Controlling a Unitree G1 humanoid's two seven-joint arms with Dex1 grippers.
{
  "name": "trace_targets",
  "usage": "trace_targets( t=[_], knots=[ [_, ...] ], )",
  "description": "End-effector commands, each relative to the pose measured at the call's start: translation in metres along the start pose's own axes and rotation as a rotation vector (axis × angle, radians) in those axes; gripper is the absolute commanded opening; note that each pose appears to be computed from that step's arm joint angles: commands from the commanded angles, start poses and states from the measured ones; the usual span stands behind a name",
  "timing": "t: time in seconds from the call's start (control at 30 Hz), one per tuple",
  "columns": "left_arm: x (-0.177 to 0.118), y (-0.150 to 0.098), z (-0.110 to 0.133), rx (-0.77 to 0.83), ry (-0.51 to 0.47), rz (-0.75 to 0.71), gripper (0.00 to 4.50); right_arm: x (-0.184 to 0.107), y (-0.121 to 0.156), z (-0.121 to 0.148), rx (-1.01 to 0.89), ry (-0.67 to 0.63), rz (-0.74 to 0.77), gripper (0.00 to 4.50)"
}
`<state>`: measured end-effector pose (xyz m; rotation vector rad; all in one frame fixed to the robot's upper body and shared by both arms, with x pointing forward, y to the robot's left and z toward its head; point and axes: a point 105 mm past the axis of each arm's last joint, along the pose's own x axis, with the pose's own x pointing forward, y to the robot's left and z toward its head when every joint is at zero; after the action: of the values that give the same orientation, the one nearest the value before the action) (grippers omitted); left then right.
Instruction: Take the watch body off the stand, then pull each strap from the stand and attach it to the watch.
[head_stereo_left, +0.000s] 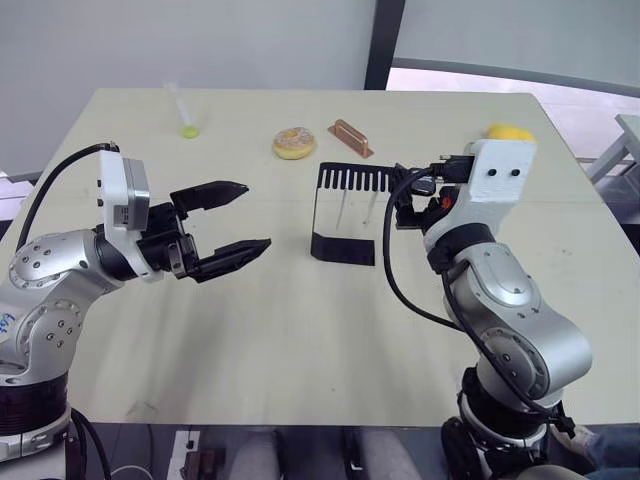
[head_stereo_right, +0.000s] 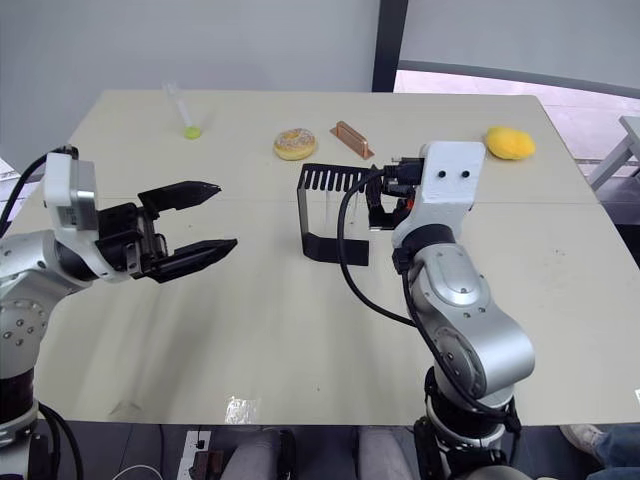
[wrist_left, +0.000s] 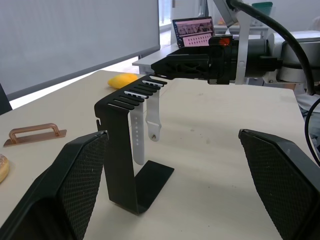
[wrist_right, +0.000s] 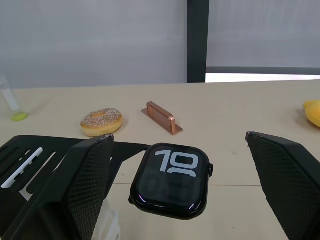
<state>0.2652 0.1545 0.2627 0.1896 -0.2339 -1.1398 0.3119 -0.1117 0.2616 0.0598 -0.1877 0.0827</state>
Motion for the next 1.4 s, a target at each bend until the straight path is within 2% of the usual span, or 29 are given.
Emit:
trace_targets(
  t=[0.03,0.67,0.77,0.9,1.2,1.4],
  knots=[
    [0.001,-0.006,0.008,0.043,-0.017,-0.010,4.48,-0.002,0.003,0.009,0.007,-0.041,0.020,4.50],
    [0.003,-0.006,0.008,0.041,-0.019,0.008,4.48,-0.002,0.005,0.005,0.013,-0.027,0.039,4.50],
    [0.003,-0.006,0.008,0.042,-0.019,0.012,4.50,-0.002,0.005,0.006,0.016,-0.030,0.043,3.60],
    [0.003,-0.005,0.008,0.042,-0.021,0.016,4.50,-0.001,0.007,0.007,0.018,-0.036,0.053,1.67],
    [0.003,-0.005,0.008,0.041,-0.021,0.022,4.50,-0.002,0.008,0.011,0.024,-0.060,0.061,1.62],
    [0.003,-0.010,0.009,0.049,-0.023,-0.035,4.50,-0.022,-0.005,0.047,-0.044,-0.255,0.128,1.62]
  ],
)
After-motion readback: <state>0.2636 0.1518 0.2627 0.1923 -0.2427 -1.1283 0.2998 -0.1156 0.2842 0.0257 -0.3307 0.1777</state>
